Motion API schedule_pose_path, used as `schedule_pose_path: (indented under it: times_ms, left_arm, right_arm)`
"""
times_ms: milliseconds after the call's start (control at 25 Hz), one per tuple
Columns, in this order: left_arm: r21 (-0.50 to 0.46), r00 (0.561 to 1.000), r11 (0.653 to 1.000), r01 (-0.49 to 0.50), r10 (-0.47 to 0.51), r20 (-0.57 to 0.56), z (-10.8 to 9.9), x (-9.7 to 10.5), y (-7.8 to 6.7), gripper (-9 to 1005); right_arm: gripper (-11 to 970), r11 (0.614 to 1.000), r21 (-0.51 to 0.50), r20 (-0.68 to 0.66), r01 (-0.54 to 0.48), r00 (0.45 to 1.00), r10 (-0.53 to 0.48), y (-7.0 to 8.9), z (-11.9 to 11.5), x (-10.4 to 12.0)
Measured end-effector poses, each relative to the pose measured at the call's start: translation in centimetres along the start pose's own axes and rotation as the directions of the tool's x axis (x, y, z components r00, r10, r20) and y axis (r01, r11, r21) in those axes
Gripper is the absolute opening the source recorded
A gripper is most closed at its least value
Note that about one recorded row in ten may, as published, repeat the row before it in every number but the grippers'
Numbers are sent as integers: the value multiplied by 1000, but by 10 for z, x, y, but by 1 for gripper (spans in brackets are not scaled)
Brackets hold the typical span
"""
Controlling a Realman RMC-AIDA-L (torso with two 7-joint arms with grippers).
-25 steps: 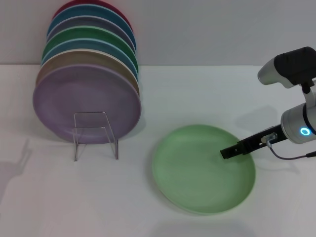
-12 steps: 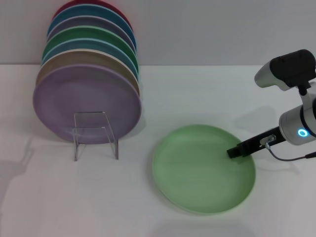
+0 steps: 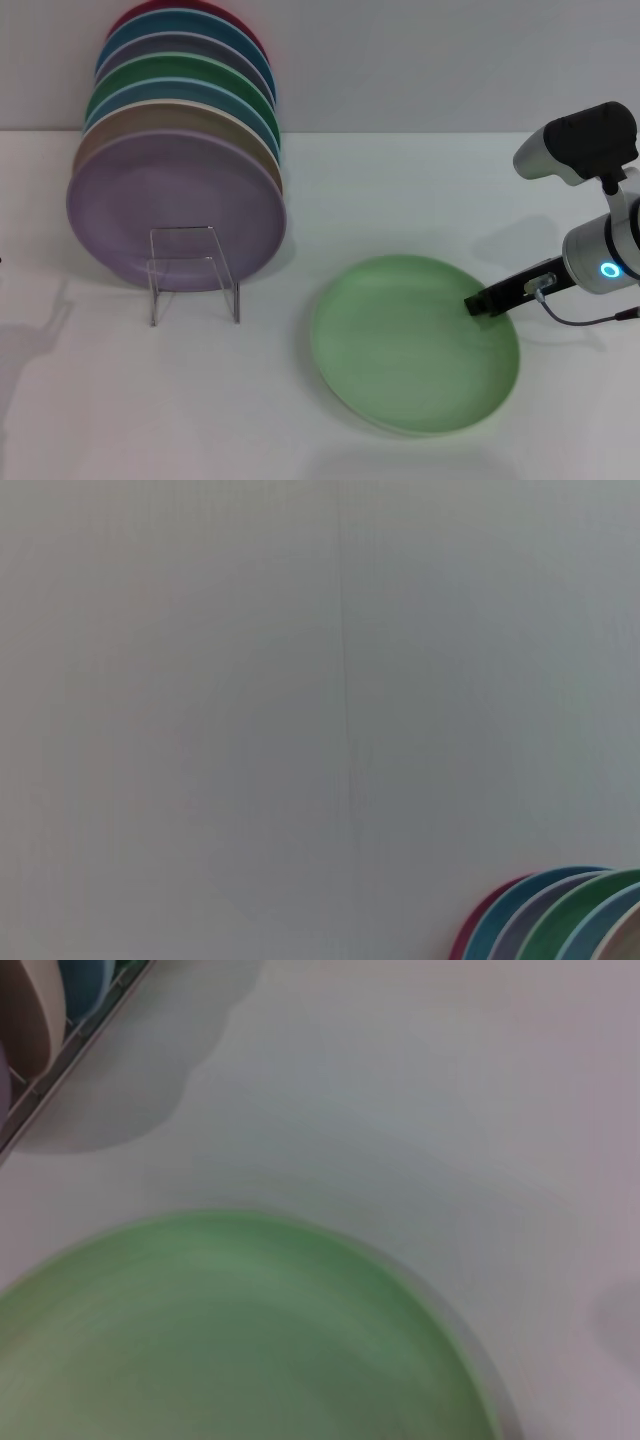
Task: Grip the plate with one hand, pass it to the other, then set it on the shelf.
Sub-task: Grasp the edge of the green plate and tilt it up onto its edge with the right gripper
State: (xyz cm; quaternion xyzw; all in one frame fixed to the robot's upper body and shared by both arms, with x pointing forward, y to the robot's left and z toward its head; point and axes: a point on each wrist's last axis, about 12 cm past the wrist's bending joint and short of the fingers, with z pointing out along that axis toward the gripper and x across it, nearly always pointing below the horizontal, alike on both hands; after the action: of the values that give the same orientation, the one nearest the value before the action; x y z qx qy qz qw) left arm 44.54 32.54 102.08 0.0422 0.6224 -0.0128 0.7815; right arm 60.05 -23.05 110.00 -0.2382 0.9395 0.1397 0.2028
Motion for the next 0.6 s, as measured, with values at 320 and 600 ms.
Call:
schedule_pose_path:
  times_ms: [320, 600]
  left_arm:
    - [1, 1000, 1000, 2, -2, 6, 1, -1, -1, 746]
    - [1, 1000, 1000, 3, -3, 7, 1, -1, -1, 741]
  right_arm:
    - [140, 1000, -8, 16, 9, 1000, -9, 1, -1, 1]
    - [129, 1000, -22, 33, 15, 999, -14, 2, -3, 3]
